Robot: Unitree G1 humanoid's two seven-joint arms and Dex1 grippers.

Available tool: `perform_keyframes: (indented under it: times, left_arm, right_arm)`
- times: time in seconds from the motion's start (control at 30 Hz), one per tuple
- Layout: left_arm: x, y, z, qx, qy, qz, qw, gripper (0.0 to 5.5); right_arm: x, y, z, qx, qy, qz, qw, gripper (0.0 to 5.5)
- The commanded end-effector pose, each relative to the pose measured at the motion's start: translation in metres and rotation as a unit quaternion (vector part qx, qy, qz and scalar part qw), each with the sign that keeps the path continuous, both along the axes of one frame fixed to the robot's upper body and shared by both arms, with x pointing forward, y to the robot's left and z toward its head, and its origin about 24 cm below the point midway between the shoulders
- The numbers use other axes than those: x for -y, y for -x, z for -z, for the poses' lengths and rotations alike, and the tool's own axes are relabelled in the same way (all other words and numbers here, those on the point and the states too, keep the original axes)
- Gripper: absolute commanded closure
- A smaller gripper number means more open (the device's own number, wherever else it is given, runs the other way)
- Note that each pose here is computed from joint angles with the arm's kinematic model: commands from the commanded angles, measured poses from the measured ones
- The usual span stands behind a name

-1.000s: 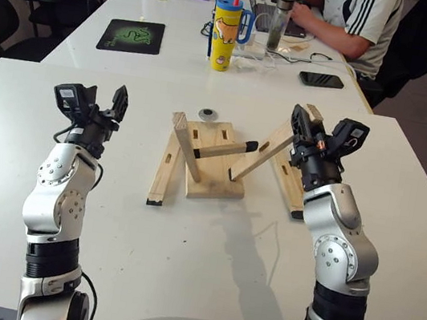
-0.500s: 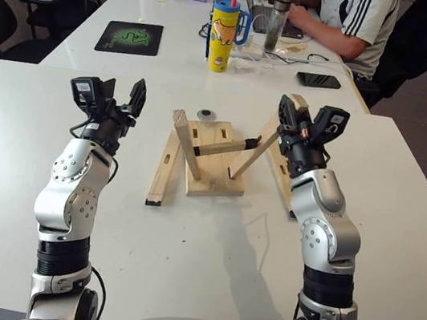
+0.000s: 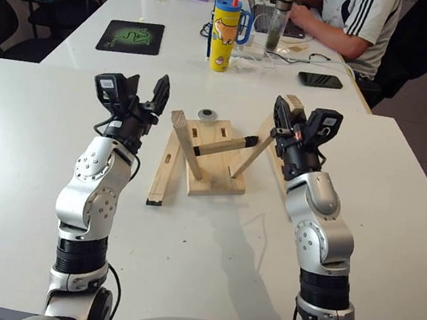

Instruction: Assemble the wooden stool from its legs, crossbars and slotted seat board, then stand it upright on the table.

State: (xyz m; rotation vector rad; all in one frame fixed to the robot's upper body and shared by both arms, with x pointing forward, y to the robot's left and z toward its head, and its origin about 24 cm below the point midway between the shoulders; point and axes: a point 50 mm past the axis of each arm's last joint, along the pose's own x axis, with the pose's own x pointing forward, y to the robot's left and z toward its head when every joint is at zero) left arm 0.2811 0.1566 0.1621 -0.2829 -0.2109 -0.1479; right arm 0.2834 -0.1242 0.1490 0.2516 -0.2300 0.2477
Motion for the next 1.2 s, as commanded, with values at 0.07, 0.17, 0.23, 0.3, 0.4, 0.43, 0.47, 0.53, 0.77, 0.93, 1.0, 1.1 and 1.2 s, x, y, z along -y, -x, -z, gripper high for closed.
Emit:
perform_keyframes:
  times: [0.07,0.17,0.23,0.3,0.4,0.43,0.47,0.53,0.77,0.93,1.0,1.1,1.2]
  left_arm:
    - [0.000,0.000,-0.001,-0.002,-0.002,-0.003,1.000,2.10]
    - [0.001,0.001,-0.001,-0.003,-0.006,-0.001,1.000,2.10]
    - [0.002,0.000,-0.001,-0.005,-0.009,0.001,1.000,2.10]
    - [0.002,0.001,-0.001,-0.006,-0.012,0.001,1.000,2.10]
    - [0.002,0.002,-0.001,-0.007,-0.012,-0.001,1.000,2.10]
    - [0.001,0.002,-0.001,-0.007,-0.012,-0.002,1.000,2.10]
    - [0.002,0.002,-0.001,-0.007,-0.012,-0.002,1.000,2.10]
    - [0.002,0.002,-0.002,-0.007,-0.011,-0.002,1.000,2.10]
    - [0.002,0.002,-0.002,-0.007,-0.012,0.001,1.000,2.10]
    - [0.000,0.002,-0.002,-0.008,-0.012,-0.002,1.000,2.10]
    - [-0.001,0.002,-0.001,-0.009,-0.011,-0.003,1.000,2.10]
    - [-0.001,0.002,-0.001,-0.009,-0.011,-0.003,1.000,2.10]
    - [-0.001,0.003,-0.001,-0.010,-0.010,-0.003,1.000,2.10]
  right_arm:
    - [0.013,0.004,0.027,-0.047,-0.005,0.027,0.998,4.47]
    - [0.012,0.005,0.026,-0.036,-0.004,0.026,0.999,4.47]
    - [0.011,0.005,0.022,-0.024,0.002,0.022,0.999,4.47]
    - [0.007,0.005,0.019,-0.015,0.024,0.012,1.000,4.47]
    - [0.001,0.004,0.028,-0.038,0.065,0.000,0.997,4.47]
    - [0.001,0.004,0.035,-0.057,0.076,-0.001,0.995,4.47]
    - [0.002,0.004,0.041,-0.077,0.087,0.000,0.993,4.47]
    - [0.004,0.004,0.048,-0.098,0.093,0.003,0.991,4.47]
    - [0.006,0.005,0.055,-0.111,0.134,-0.006,0.985,4.46]
    - [0.004,0.010,0.067,-0.134,0.156,-0.029,0.978,4.42]
    - [0.005,0.010,0.072,-0.147,0.157,-0.032,0.976,3.93]
    - [0.005,0.011,0.076,-0.159,0.164,-0.041,0.973,3.38]
    - [0.003,0.012,0.081,-0.177,0.171,-0.055,0.968,2.96]
